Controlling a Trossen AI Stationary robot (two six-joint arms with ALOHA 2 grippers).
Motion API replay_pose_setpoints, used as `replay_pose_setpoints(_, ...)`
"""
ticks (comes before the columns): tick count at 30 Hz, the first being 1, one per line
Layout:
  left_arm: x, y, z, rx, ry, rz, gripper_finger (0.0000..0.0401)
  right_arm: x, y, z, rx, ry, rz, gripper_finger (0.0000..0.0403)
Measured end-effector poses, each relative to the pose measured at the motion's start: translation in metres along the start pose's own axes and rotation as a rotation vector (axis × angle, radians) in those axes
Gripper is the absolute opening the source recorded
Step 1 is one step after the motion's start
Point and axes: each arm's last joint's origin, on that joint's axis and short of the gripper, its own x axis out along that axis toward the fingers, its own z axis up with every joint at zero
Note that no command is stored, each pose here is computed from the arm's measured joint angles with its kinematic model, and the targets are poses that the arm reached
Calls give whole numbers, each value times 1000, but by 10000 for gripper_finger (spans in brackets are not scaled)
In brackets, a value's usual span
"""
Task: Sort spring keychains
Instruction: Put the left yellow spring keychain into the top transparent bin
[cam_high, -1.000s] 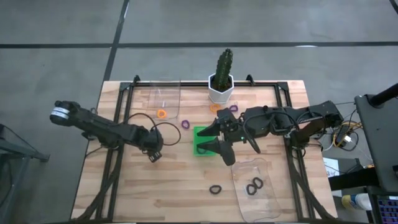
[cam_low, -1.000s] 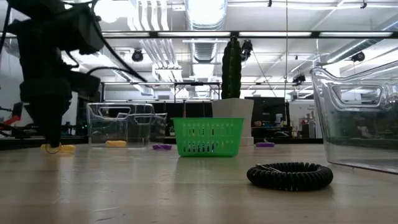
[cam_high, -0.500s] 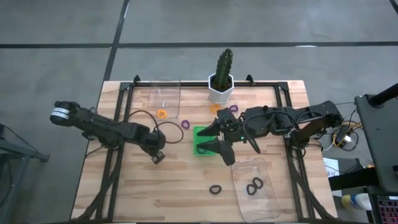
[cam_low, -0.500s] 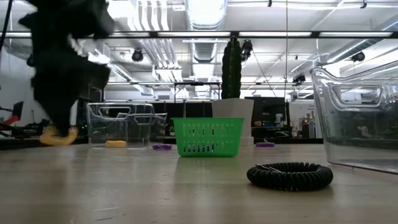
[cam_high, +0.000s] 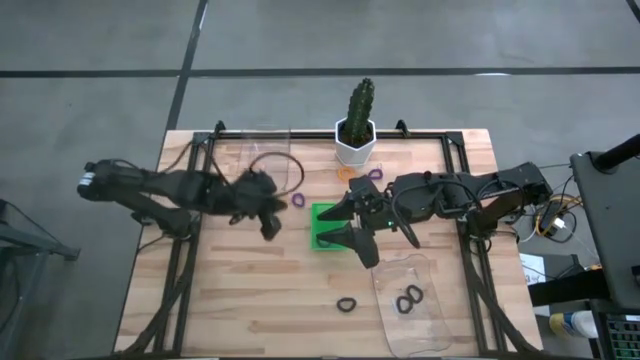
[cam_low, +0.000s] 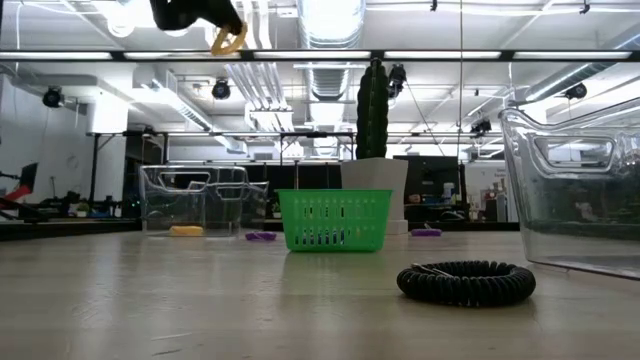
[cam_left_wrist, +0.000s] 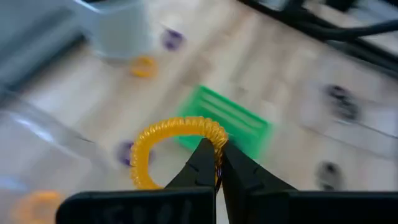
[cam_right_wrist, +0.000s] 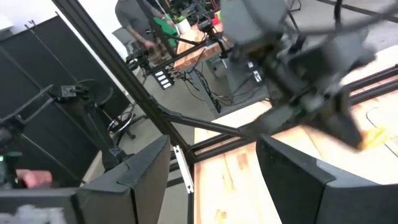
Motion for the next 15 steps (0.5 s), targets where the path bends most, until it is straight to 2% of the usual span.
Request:
replay_pose_setpoints(3,-2,19,12,50,-47,185,2,0,0,0,-2,-1,1,233)
replay_pose_setpoints(7,1,44,24,59,-150,468,2,0,0,0,-2,-1,1,233)
replay_pose_setpoints(9,8,59,27,60,-153,562,2,0,0,0,-2,-2,0,233)
replay_pose_setpoints(10,13,69,26,47,-141,592,3,0,0,0,-2,-4,-3,233)
replay_pose_setpoints(12,28,88,23,-23,-97,582,3,0,-1,0,-2,-14,-20,233)
replay_pose_setpoints(15,50,119,12,-171,11,456,3,0,-1,1,0,-19,-25,233)
